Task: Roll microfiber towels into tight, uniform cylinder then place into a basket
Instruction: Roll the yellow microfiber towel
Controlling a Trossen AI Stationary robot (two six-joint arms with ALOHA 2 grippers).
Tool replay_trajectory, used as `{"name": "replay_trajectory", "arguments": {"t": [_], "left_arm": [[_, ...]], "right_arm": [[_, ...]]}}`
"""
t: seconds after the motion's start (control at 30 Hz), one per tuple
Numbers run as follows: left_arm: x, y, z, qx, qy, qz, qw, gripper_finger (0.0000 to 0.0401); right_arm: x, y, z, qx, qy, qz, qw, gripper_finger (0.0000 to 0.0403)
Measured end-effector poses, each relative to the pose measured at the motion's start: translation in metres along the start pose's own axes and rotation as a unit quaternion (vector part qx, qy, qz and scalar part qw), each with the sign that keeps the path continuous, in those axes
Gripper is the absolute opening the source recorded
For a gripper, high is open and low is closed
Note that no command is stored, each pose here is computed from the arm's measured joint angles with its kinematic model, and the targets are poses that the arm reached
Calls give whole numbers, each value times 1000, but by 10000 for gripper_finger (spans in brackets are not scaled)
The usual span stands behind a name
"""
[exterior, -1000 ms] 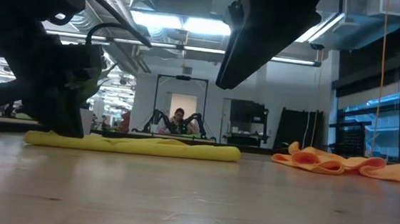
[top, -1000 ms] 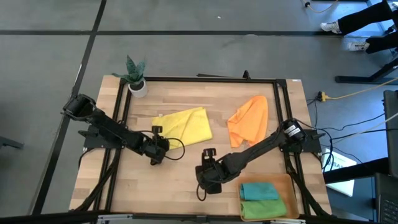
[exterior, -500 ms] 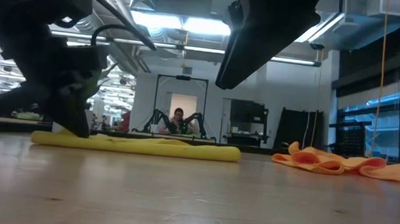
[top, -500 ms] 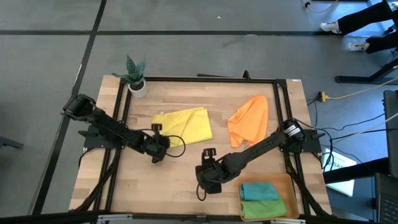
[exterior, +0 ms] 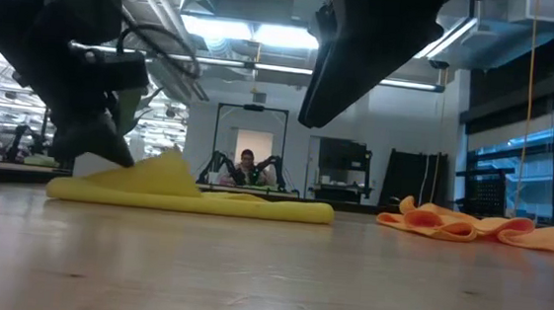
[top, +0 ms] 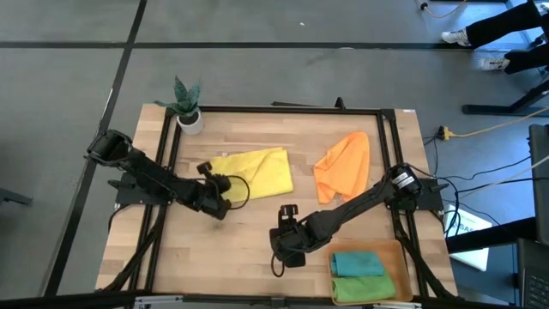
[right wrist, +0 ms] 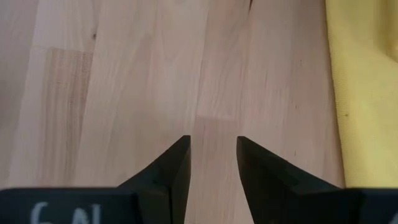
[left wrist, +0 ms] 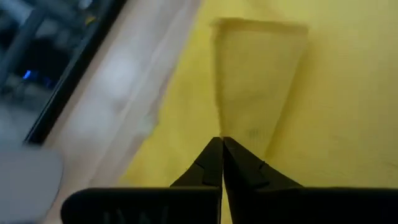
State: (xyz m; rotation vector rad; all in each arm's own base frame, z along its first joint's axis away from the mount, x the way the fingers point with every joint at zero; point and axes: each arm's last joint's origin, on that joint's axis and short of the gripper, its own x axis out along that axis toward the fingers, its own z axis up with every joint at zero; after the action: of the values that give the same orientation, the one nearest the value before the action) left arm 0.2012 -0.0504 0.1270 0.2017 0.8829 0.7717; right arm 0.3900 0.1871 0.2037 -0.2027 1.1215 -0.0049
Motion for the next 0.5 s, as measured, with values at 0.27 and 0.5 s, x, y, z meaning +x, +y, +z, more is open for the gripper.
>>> {"name": "replay_trajectory", "arguments": {"t": [0.27, 0.5], "left_arm": [[5, 18, -12, -105, 75, 53, 990, 0], [4, 21, -16, -134, 105, 60, 984, 0]], "right_arm": [[0, 0, 2, -7, -10, 2, 1000, 131], [0, 0, 2, -7, -10, 2, 1000, 131]]}}
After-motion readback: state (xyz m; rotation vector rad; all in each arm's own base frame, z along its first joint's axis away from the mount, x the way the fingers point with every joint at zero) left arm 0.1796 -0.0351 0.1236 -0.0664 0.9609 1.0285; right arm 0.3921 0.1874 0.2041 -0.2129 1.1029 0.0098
